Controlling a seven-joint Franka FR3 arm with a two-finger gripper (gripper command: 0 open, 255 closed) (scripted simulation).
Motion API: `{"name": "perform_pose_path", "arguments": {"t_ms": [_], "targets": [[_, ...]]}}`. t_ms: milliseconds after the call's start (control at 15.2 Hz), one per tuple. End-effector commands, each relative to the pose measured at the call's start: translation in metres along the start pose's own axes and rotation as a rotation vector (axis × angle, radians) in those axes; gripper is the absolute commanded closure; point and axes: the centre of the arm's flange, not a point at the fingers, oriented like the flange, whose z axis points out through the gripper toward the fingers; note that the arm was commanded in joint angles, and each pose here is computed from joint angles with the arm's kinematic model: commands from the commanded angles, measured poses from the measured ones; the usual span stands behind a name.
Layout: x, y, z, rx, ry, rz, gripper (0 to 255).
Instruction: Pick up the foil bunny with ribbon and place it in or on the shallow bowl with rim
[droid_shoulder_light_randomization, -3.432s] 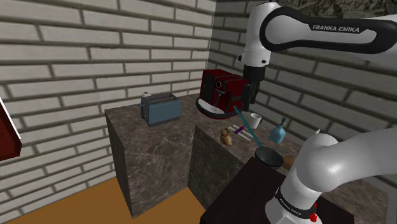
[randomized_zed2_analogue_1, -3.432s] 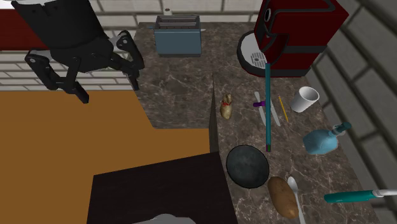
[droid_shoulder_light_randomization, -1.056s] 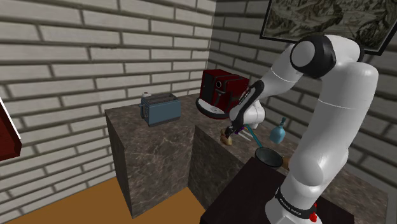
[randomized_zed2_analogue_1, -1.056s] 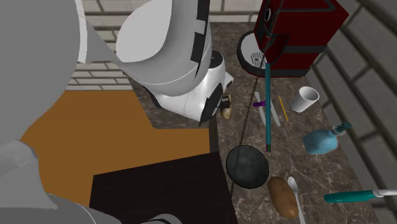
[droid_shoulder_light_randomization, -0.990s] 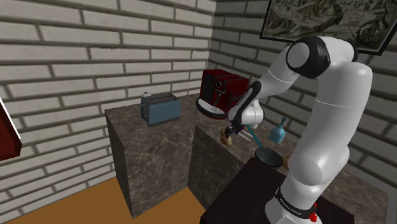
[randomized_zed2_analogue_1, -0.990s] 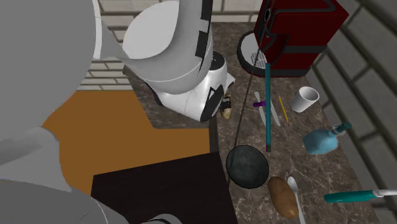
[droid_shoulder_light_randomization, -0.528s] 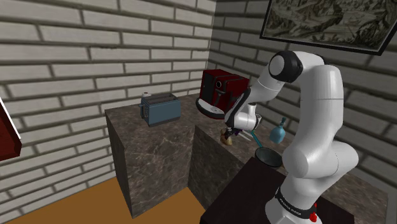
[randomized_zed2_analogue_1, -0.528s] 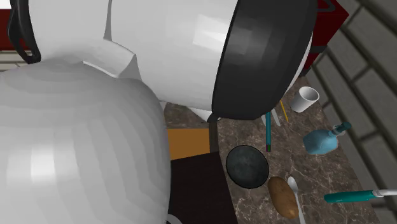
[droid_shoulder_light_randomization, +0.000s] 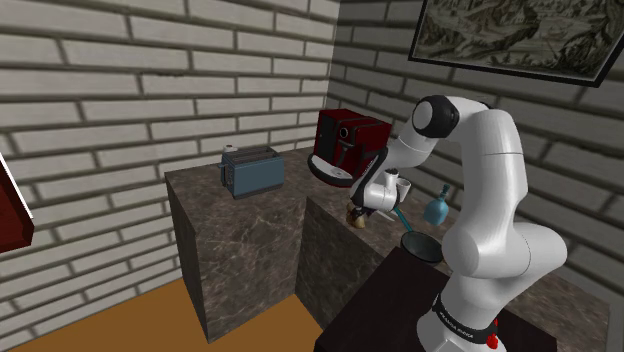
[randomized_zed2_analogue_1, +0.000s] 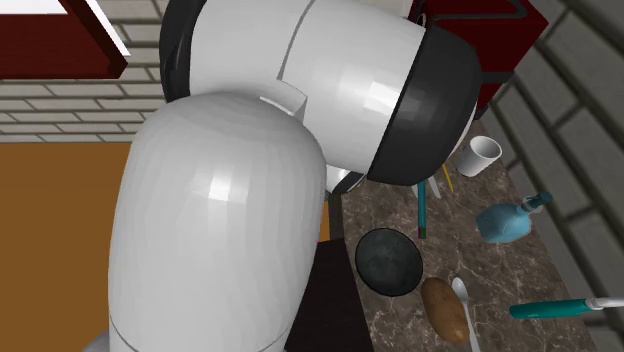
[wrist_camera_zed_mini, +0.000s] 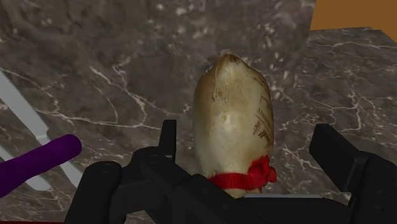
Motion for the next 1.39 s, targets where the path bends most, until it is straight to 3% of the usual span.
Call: {"name": "perform_pose_path", "arguments": {"t_ms": [0, 594, 660, 1320], "targets": [[-0.0003, 0.0006, 0.0111, 0.0, 0.001, 0.0, 0], [-0.0003, 0.0006, 0.0194, 0.0, 0.001, 0.0, 0], [-0.0003, 0.0006, 0.0194, 0.0, 0.001, 0.0, 255], [0.0013, 0.001, 0.0144, 0.0, 0.001, 0.0, 255]]}}
